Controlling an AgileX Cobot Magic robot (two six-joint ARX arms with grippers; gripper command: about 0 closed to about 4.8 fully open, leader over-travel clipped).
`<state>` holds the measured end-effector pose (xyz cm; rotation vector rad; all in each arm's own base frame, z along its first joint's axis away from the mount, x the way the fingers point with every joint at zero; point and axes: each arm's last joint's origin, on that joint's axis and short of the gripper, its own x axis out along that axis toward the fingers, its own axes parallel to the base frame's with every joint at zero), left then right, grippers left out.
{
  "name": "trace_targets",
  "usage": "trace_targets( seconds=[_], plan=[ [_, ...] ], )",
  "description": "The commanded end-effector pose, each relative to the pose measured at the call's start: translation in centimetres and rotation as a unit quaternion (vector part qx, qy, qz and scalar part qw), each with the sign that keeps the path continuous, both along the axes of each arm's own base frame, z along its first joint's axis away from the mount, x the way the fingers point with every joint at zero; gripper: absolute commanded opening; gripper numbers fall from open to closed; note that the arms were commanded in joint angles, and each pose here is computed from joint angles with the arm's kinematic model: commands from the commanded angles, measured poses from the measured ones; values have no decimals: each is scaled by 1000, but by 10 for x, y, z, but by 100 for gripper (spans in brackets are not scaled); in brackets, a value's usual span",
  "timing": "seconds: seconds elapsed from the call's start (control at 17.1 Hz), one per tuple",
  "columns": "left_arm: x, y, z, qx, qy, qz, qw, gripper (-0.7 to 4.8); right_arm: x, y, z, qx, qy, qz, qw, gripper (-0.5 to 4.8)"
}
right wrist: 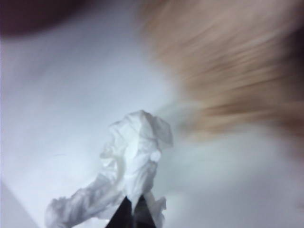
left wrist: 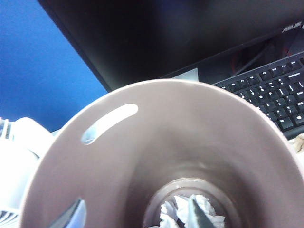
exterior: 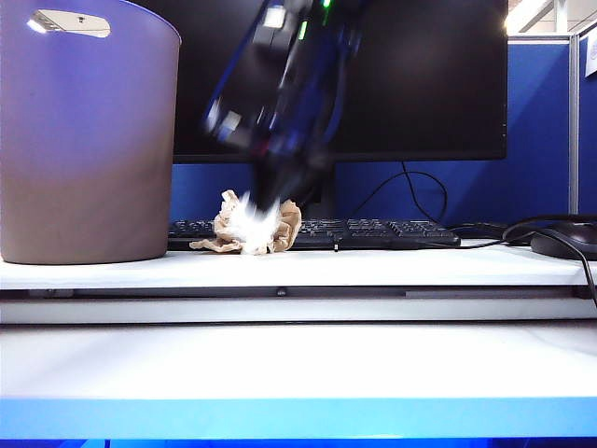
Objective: Pick up all paper balls from the table and place them in the pink trash can.
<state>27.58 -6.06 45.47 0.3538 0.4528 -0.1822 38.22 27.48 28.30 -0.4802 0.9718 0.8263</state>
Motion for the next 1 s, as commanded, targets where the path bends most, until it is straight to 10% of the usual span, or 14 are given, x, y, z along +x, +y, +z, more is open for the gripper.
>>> trace_targets(
  seconds=[0.06,0.35,0.47,0.59,0.65,0.7,0.82,1.0],
  plan=[
    [-12,3,8,-2,-11,-1,1000,286,-1,-15,80,83,-106,4,991,-1],
    [-62,12,14,9,51,-39,998,-6,-21,4,174,369,-192,126,901,-1],
    [-83,15,19,-14,55,-65,996,-5,-23,25,167,381,-194,145,892,-1],
    [-100,15,26,-56,44,-112,991,-5,-23,41,157,392,-174,145,892,67],
    [-108,16,30,-66,35,-130,989,-5,-24,43,155,385,-172,136,896,413],
    [-109,16,29,-66,37,-130,989,-5,-27,41,158,378,-178,123,900,479],
    [-105,13,27,-81,51,-159,983,-5,-33,20,175,348,-209,78,911,479],
    [-78,5,14,-98,95,-190,972,-5,-41,-32,175,144,-226,-78,960,479]
  ],
)
